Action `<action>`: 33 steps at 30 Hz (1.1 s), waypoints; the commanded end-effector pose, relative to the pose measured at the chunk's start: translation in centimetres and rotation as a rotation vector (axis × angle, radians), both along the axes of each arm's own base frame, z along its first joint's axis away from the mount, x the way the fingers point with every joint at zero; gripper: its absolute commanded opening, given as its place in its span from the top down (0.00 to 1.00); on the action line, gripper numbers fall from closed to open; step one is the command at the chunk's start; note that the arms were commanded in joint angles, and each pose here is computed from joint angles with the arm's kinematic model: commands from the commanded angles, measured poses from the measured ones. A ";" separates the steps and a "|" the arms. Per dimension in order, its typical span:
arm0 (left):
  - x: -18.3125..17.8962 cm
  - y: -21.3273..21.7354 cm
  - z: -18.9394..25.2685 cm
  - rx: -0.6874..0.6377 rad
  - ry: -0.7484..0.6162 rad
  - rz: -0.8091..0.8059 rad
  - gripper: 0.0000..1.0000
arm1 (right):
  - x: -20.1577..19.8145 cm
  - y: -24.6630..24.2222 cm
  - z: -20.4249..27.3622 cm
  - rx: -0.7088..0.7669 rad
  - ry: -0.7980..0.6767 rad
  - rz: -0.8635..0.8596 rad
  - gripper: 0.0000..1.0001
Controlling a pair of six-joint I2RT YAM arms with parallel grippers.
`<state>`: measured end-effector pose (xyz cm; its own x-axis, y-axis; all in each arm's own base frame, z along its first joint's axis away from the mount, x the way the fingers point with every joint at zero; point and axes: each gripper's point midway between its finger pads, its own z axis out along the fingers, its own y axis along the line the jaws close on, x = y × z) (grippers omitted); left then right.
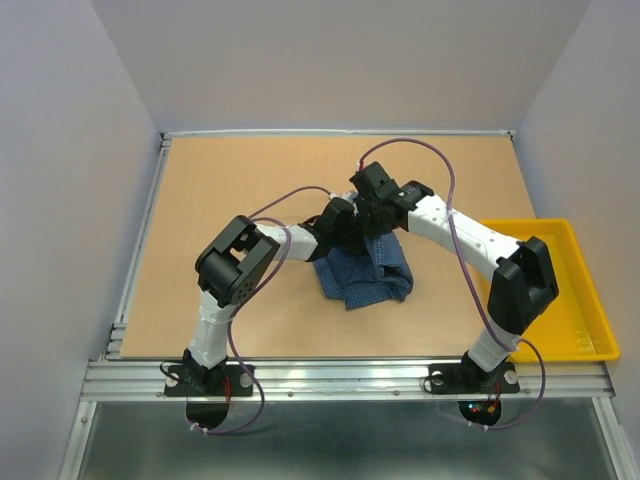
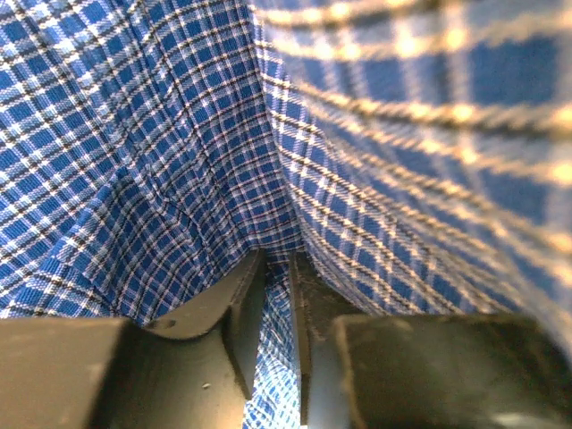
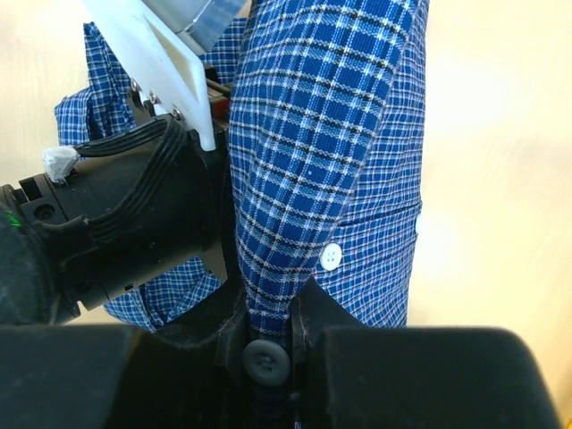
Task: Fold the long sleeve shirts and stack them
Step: Fold the shirt
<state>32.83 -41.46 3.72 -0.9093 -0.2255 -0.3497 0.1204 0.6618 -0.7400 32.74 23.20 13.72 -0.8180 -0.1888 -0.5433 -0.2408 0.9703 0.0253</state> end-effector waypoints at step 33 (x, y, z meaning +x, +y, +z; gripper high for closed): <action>-4.7 15.7 0.7 0.269 0.014 0.341 0.64 | -1.4 0.7 0.1 -0.053 -0.050 0.050 0.99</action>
